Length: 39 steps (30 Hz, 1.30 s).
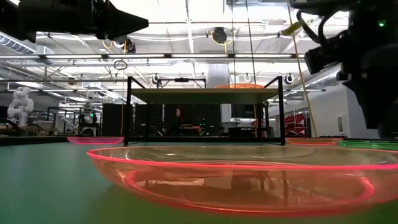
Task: Place and stack plates onto a shelf
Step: Stack the right green plate on top of the orange plate on the shelf
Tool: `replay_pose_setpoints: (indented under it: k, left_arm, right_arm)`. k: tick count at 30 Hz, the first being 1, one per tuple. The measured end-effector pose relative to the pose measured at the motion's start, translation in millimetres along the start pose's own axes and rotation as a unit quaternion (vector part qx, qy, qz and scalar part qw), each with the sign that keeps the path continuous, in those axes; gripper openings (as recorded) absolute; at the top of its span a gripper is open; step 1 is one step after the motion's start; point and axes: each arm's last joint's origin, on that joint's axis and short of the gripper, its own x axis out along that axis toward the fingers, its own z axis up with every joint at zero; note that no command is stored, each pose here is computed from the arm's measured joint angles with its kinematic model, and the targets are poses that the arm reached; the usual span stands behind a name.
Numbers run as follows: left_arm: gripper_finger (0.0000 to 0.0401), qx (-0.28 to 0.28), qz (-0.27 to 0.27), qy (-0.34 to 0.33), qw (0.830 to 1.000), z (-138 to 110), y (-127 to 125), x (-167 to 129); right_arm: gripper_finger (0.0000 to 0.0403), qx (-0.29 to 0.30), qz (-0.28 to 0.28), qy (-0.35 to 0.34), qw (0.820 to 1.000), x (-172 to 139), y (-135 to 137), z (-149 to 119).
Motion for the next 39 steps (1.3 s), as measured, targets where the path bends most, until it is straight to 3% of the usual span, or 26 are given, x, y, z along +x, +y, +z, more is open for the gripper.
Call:
replay_pose_setpoints:
  k: [4,13,18,27,34,39]
  left_arm:
    - [0.0062,0.000,0.000,0.000,1.000,0.0,0.0,0.0]
    - [0.0062,-0.004,0.000,0.001,1.000,-0.2,-0.1,0.0]
    - [0.0062,-0.004,-0.001,0.002,1.000,-0.4,-0.2,0.0]
    - [0.0062,-0.003,-0.001,0.002,1.000,-0.5,-0.2,0.0]
    - [0.0062,-0.003,-0.001,0.002,1.000,-0.5,-0.2,0.0]
    - [0.0062,-0.003,-0.001,0.003,1.000,-0.5,-0.2,0.0]
  right_arm:
    - [0.0034,-0.003,-0.025,0.025,0.999,13.4,-7.4,-8.6]
    - [0.0182,0.008,-0.034,0.048,0.998,26.6,-13.3,-16.7]
    - [0.0235,0.009,-0.031,0.045,0.998,26.6,-12.7,-16.2]
    - [0.0247,0.025,0.004,0.036,0.999,14.4,-16.5,-18.7]
    - [0.0247,0.065,0.080,-0.015,0.995,-6.8,-19.4,-20.2]
    - [0.0247,0.045,0.090,-0.046,0.994,-4.4,-9.0,-18.1]
